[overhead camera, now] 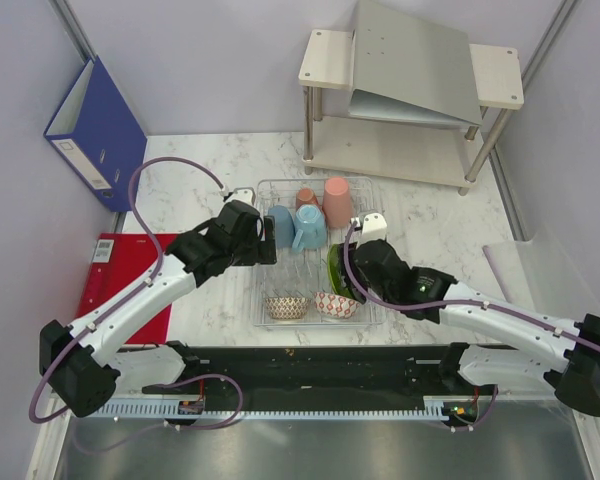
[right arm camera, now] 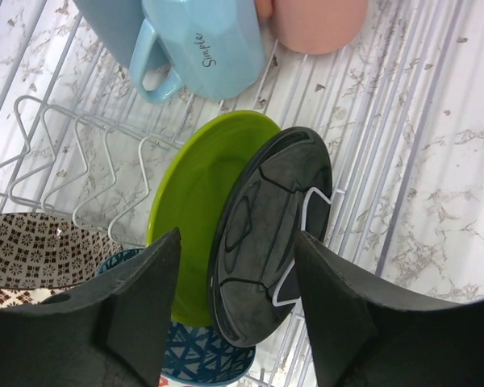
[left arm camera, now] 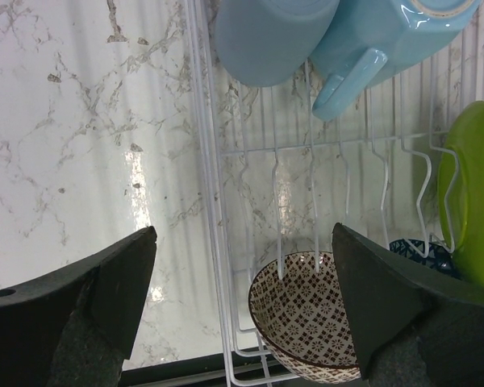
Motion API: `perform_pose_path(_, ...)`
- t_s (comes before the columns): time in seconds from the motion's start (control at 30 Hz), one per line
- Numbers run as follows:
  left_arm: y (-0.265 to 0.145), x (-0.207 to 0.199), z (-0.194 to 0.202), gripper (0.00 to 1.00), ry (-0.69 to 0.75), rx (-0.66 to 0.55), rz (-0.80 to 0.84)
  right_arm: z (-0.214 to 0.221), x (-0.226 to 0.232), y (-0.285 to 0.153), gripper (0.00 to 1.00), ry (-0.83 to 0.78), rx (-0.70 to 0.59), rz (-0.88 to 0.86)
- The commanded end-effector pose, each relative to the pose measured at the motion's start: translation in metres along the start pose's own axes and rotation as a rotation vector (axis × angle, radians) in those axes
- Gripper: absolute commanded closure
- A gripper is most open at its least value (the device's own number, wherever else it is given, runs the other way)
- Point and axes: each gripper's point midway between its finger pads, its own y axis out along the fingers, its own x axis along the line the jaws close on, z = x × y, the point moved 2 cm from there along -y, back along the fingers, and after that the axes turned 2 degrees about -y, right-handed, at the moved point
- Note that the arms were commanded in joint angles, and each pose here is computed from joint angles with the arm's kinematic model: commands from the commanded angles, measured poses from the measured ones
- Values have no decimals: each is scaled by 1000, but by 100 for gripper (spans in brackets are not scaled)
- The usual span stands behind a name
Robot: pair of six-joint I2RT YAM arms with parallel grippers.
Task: Unload the mixed dishes from the dish rack
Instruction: Pick up the plate from the dish rack.
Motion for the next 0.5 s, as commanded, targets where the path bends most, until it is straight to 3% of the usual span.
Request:
perform_pose_path(0.0, -1, -6, -4, 4, -34, -21, 20, -4, -8, -2, 36, 20, -38, 47)
perform_pose_path(0.47, 4, -4, 2, 4, -34, 1, 10, 13, -3, 20, 46, -12, 13, 59)
